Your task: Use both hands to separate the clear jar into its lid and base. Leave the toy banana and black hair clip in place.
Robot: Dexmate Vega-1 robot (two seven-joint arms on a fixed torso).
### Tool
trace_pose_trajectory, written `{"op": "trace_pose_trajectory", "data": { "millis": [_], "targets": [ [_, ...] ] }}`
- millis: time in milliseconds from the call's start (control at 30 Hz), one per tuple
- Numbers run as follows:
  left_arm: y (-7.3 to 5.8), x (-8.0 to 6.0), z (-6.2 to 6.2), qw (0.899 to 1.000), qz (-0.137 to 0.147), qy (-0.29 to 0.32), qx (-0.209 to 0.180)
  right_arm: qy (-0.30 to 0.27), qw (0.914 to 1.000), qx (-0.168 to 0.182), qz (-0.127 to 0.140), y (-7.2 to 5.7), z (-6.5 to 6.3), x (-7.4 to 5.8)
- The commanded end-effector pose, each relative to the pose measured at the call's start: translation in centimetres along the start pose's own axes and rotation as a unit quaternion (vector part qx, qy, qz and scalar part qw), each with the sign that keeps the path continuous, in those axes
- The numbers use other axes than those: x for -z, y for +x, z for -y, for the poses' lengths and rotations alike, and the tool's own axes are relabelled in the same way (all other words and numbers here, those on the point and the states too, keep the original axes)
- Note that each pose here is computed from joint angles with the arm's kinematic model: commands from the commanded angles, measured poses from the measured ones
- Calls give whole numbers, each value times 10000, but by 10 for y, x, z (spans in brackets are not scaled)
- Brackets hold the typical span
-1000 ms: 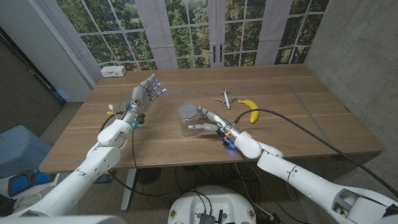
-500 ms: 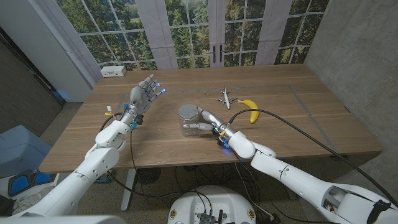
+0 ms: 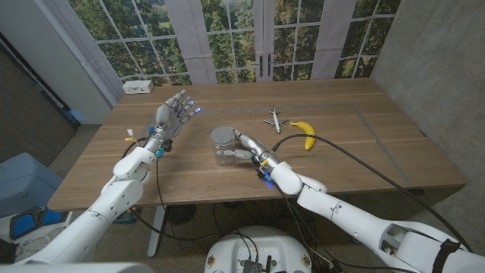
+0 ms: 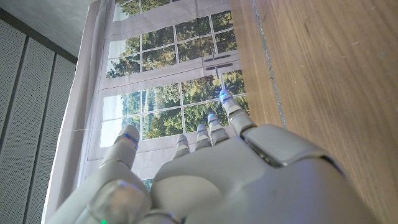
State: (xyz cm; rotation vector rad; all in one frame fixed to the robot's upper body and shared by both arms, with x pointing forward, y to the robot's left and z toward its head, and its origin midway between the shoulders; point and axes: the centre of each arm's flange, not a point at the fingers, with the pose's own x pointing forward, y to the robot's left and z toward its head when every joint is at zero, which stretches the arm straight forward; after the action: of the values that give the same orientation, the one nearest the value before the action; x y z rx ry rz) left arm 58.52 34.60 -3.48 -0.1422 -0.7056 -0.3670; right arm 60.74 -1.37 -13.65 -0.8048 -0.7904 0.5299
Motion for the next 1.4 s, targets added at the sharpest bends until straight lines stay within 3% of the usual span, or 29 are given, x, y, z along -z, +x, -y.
{"op": "trace_pose_trajectory", "data": {
  "millis": [33, 500, 900, 1200, 1400],
  "targets": [
    [-7, 0, -5, 9999, -13, -109, -24, -30, 9999, 47, -100, 7, -19, 3],
    [-10, 0, -13, 9999, -35, -159, -53, -384, 9980, 399, -312, 14, -25, 17],
    [-1, 1, -17, 9999, -50, -161, -6, -610, 9953, 226, -719, 9, -29, 37],
    [5, 1, -17, 9998, -97, -149, 39, -748, 9933, 131, -877, 10, -29, 36],
    [6, 2, -17, 9998, -127, -145, 32, -916, 9922, 274, -805, 10, -27, 31]
  ]
}}
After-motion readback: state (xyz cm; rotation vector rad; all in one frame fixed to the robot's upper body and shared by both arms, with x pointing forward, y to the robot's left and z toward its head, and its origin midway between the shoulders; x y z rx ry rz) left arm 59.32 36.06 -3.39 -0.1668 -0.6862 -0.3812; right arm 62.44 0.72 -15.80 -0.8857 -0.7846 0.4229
